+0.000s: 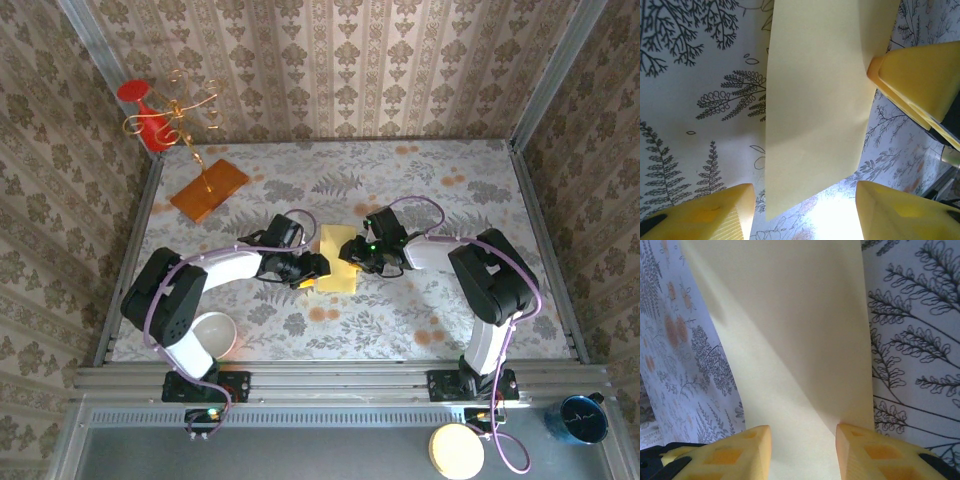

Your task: Fold a paper plane with a square sheet of paper (pick it up from the middle)

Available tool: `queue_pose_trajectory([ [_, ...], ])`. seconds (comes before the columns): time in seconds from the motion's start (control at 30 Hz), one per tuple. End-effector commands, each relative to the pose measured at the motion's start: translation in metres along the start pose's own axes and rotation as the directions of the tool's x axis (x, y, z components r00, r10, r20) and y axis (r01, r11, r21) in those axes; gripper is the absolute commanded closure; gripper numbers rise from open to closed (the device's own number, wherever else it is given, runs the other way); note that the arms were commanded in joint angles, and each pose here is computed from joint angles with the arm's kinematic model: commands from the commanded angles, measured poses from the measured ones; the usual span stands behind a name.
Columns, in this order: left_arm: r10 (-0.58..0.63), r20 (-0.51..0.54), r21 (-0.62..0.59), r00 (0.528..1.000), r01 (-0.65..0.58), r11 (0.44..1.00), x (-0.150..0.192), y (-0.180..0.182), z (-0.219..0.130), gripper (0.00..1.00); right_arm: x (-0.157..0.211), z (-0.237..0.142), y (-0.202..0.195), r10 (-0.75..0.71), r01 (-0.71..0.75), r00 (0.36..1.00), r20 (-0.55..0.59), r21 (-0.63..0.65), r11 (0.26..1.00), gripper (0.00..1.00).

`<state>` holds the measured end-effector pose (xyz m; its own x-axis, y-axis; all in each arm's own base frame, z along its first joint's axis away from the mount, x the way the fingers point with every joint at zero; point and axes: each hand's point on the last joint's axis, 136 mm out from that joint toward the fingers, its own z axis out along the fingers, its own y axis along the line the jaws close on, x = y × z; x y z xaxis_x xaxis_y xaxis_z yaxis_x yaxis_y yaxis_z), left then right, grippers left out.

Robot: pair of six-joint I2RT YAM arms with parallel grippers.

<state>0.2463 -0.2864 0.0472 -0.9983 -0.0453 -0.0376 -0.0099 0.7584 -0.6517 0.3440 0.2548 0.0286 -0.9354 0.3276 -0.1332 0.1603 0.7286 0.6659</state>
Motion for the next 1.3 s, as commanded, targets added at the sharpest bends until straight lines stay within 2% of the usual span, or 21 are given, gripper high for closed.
queue_pose_trajectory([
  [0.0,-0.022,-0.032,-0.001,0.999,0.022,1.0,0.007,0.003,0.007,0.44,0.005,0.007,-0.015,0.047,-0.047,0.999,-0.019,0.019,0.999,0.6],
  [0.2,-0.015,-0.053,-0.007,0.999,0.014,1.0,0.009,0.003,0.009,0.45,0.008,0.009,-0.024,0.08,-0.079,0.996,-0.029,0.016,0.997,0.61],
  [0.43,-0.012,-0.071,0.051,0.997,0.015,0.999,0.007,-0.01,0.015,0.54,0.009,0.009,-0.026,0.093,-0.093,0.995,-0.031,0.005,0.996,0.61],
  [0.73,-0.02,-0.025,0.128,0.999,0.023,0.992,-0.017,-0.022,0.01,0.59,0.008,0.008,-0.028,0.097,-0.097,0.995,-0.029,0.001,0.995,0.61],
  [1.27,-0.037,-0.037,0.138,0.999,0.042,0.99,-0.043,-0.011,0.016,0.71,0.008,0.005,-0.028,0.092,-0.092,0.995,-0.027,-0.005,0.996,0.61],
])
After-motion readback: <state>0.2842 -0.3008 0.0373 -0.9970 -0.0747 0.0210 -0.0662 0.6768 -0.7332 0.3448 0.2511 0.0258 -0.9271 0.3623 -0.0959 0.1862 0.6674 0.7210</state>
